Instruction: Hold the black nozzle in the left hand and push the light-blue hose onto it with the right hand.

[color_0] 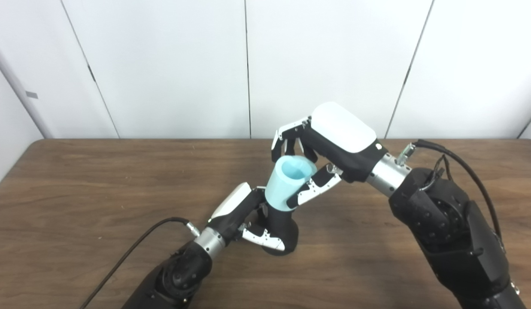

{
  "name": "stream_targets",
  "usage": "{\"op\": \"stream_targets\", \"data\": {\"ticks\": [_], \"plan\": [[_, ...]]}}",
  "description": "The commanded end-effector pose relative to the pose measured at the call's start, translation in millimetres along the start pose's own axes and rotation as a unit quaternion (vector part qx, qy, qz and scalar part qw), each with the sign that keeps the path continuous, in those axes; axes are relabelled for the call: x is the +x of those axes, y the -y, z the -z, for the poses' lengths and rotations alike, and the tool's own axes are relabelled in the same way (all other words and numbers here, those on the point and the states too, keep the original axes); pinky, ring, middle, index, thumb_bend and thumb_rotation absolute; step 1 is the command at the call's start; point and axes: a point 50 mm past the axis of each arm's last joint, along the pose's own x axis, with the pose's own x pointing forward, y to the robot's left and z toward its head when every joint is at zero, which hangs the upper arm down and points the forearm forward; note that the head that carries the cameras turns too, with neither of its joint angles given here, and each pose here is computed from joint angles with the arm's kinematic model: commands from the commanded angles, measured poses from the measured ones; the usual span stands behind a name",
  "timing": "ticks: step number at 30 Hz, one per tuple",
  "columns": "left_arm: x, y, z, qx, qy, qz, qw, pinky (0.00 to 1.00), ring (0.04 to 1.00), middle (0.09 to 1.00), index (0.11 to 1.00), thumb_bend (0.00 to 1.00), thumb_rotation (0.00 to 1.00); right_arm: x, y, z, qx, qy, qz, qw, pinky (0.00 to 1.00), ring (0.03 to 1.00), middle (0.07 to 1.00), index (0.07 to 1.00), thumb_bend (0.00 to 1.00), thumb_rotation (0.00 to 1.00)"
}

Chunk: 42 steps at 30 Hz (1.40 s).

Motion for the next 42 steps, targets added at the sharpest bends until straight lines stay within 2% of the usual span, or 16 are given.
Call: {"op": "stream_targets", "data": {"ticks": [1,6,10,17,27,34,42], "plan": [[-27.7,34.8,40.8,0.011,-0.118,0.084,0.989,0.35,0.42,0.494,0.473,0.53,0.0,7.0,15.2,-3.1,-0.015,0.012,0.024,1.0,0.09,0.17,0.293,0.485,0.52,0.12],[-27.8,35.3,40.5,0.009,-0.121,0.086,0.989,0.35,0.418,0.495,0.473,0.53,0.0,10.8,11.0,-4.1,-0.015,0.005,0.01,1.0,0.09,0.17,0.293,0.485,0.52,0.12],[-28.1,35.3,38.8,0.011,-0.119,0.087,0.989,0.36,0.422,0.495,0.473,0.53,0.0,19.7,8.4,-6.8,-0.026,-0.003,-0.022,0.999,0.09,0.171,0.289,0.485,0.52,0.12],[-27.0,36.1,39.4,0.008,-0.12,0.087,0.989,0.35,0.408,0.492,0.475,0.53,0.0,37.0,16.3,-14.0,-0.046,-0.009,-0.069,0.997,0.09,0.175,0.285,0.485,0.52,0.12],[-25.0,35.9,35.6,0.001,-0.117,0.086,0.989,0.33,0.399,0.488,0.478,0.53,0.0,60.6,21.1,-23.2,-0.06,0.001,-0.097,0.993,0.08,0.153,0.262,0.485,0.52,0.12],[-24.7,36.2,34.7,-0.001,-0.115,0.083,0.99,0.29,0.366,0.48,0.484,0.53,0.0,61.2,23.1,-18.8,-0.059,0.0,-0.117,0.991,0.08,0.151,0.265,0.485,0.52,0.12],[-26.5,35.7,37.4,-0.002,-0.114,0.082,0.99,0.27,0.347,0.474,0.487,0.53,0.0,50.3,16.4,-11.0,-0.055,-0.01,-0.132,0.99,0.08,0.151,0.27,0.485,0.52,0.12]]}}
